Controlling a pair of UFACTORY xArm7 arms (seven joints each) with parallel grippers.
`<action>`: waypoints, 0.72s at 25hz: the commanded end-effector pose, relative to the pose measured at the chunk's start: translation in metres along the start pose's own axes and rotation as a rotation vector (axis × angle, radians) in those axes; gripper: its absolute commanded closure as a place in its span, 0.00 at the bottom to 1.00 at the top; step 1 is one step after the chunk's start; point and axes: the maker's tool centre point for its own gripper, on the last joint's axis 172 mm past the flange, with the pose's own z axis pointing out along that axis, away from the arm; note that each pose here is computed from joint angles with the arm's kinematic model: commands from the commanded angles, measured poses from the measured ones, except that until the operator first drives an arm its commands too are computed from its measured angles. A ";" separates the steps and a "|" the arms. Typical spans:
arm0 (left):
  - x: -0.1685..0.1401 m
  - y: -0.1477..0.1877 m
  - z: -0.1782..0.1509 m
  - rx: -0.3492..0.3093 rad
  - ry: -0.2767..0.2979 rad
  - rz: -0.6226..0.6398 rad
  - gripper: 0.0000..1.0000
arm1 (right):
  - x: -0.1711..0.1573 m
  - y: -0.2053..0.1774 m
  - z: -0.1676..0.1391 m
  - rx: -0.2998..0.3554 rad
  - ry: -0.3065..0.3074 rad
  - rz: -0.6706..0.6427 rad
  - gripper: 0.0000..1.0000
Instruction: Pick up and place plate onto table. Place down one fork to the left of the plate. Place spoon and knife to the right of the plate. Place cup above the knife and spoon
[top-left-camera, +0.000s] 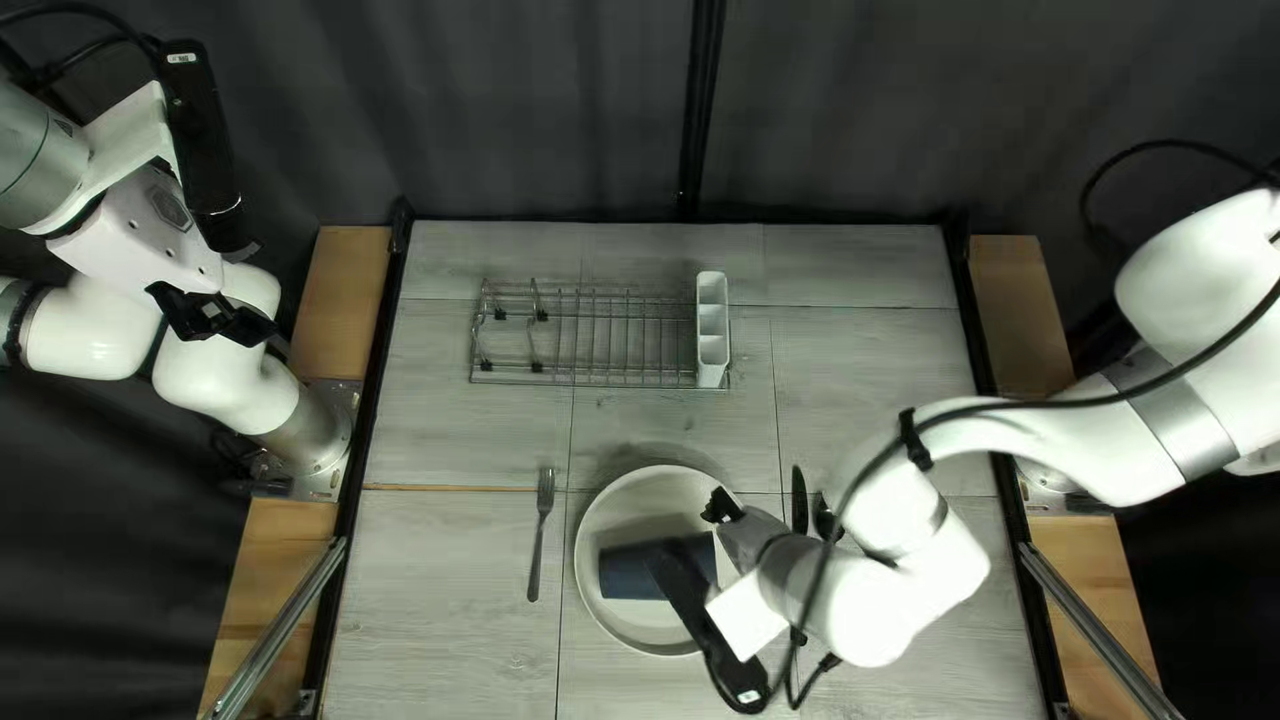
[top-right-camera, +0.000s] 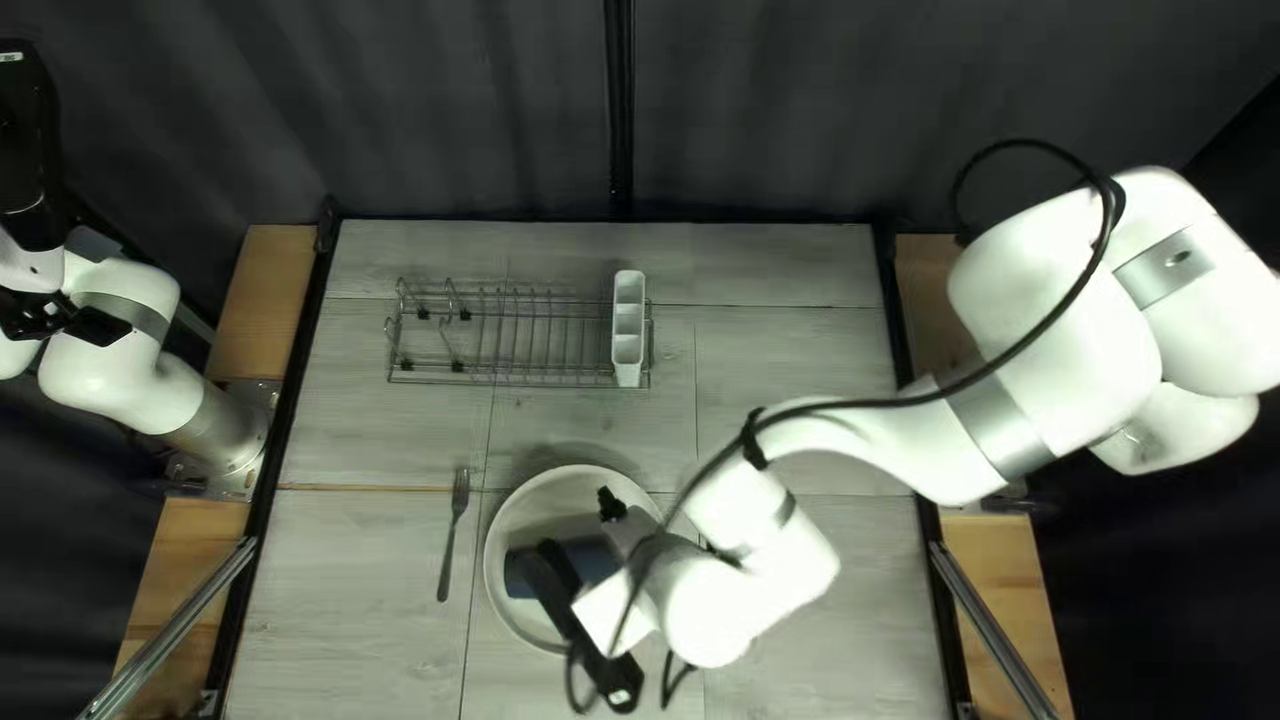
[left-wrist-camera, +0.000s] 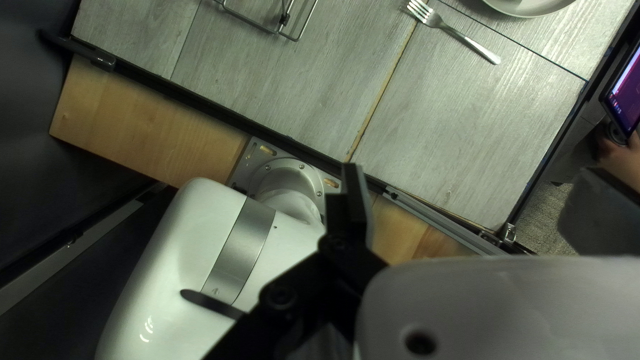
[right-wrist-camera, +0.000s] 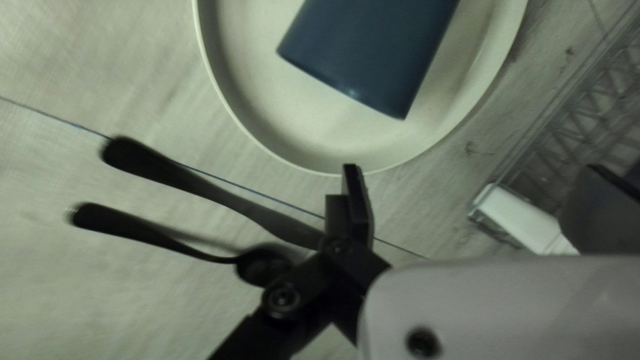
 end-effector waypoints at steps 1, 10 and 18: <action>0.000 0.000 0.000 0.000 0.000 0.000 0.00 | -0.005 -0.010 0.002 -0.046 0.064 -0.071 0.00; 0.000 0.000 0.000 0.000 0.000 0.000 0.00 | 0.015 -0.019 0.032 -0.097 0.118 -0.102 0.00; 0.000 0.000 0.000 0.000 0.000 0.000 0.00 | 0.048 -0.023 0.053 -0.176 0.240 -0.150 0.00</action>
